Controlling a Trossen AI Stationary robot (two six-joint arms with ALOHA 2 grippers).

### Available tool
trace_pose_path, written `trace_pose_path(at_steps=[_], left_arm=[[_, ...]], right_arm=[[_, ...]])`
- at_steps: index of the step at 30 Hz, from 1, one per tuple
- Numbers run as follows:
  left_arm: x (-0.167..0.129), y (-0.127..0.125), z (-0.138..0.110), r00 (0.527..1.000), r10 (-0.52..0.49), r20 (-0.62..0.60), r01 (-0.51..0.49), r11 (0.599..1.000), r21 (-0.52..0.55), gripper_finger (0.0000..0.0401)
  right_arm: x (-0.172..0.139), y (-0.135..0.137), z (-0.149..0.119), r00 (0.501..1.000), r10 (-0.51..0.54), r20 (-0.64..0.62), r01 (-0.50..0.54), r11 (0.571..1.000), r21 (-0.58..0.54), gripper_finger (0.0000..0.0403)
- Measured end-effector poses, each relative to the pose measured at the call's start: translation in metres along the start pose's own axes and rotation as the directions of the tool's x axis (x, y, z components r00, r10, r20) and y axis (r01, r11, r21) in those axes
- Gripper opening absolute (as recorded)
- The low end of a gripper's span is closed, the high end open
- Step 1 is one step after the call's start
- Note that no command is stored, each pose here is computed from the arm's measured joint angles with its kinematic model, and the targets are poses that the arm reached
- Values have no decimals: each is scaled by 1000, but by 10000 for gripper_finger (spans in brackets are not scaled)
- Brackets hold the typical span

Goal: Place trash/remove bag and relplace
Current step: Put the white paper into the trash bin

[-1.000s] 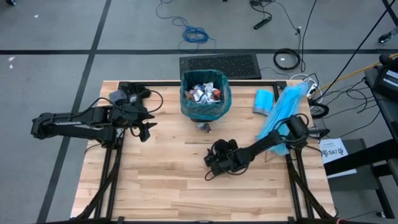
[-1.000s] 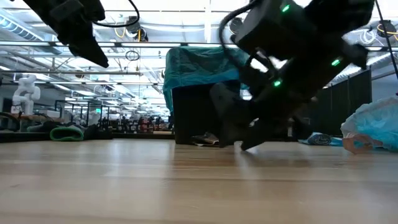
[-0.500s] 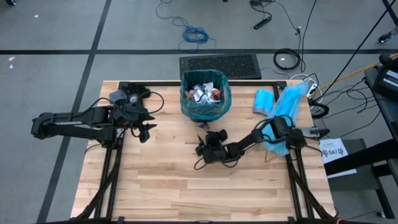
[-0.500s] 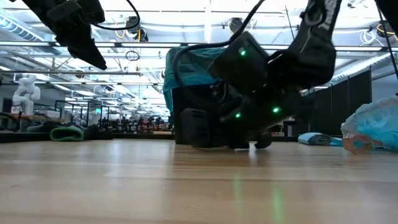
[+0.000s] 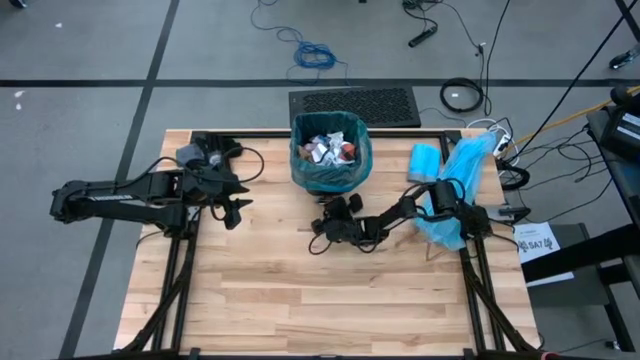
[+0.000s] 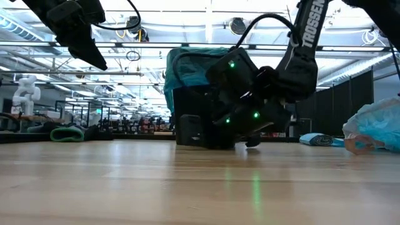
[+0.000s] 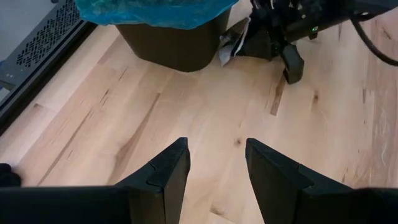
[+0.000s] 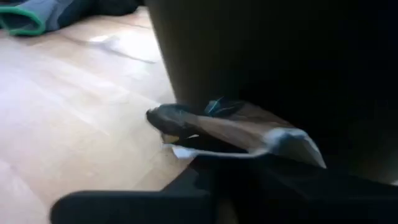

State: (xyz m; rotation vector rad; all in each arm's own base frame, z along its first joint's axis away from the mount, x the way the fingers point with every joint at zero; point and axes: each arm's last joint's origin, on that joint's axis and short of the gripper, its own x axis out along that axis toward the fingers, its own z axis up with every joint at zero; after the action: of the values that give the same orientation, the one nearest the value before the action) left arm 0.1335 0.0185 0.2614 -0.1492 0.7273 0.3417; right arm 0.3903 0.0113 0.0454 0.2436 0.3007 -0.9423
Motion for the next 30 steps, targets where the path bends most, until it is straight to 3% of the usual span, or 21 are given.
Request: trace_pose_path(at_steps=[6, 11, 20, 26, 30], left_arm=[[0, 0, 0, 1000, 0, 1, 0, 1000, 0, 162], [0, 0, 1, 1000, 1, 6, -1, 1000, 2, 162], [0, 0, 1, 1000, 5, 14, -6, 997, 75, 162], [0, 0, 1, 1000, 6, 14, -7, 997, 76, 162], [0, 0, 1, 1000, 6, 15, -7, 997, 76, 162]], right_arm=[[-39, 20, 43, 984, 180, -19, -179, 984, 9, 1], [-77, 26, 80, 975, 220, 13, -220, 975, -29, 0], [-125, 20, 137, 952, 295, 79, -298, 954, 29, 0], [-123, 14, 134, 953, 303, -9, -303, 953, 1, 0], [-112, 11, 121, 927, 345, -148, -346, 938, 14, 18]])
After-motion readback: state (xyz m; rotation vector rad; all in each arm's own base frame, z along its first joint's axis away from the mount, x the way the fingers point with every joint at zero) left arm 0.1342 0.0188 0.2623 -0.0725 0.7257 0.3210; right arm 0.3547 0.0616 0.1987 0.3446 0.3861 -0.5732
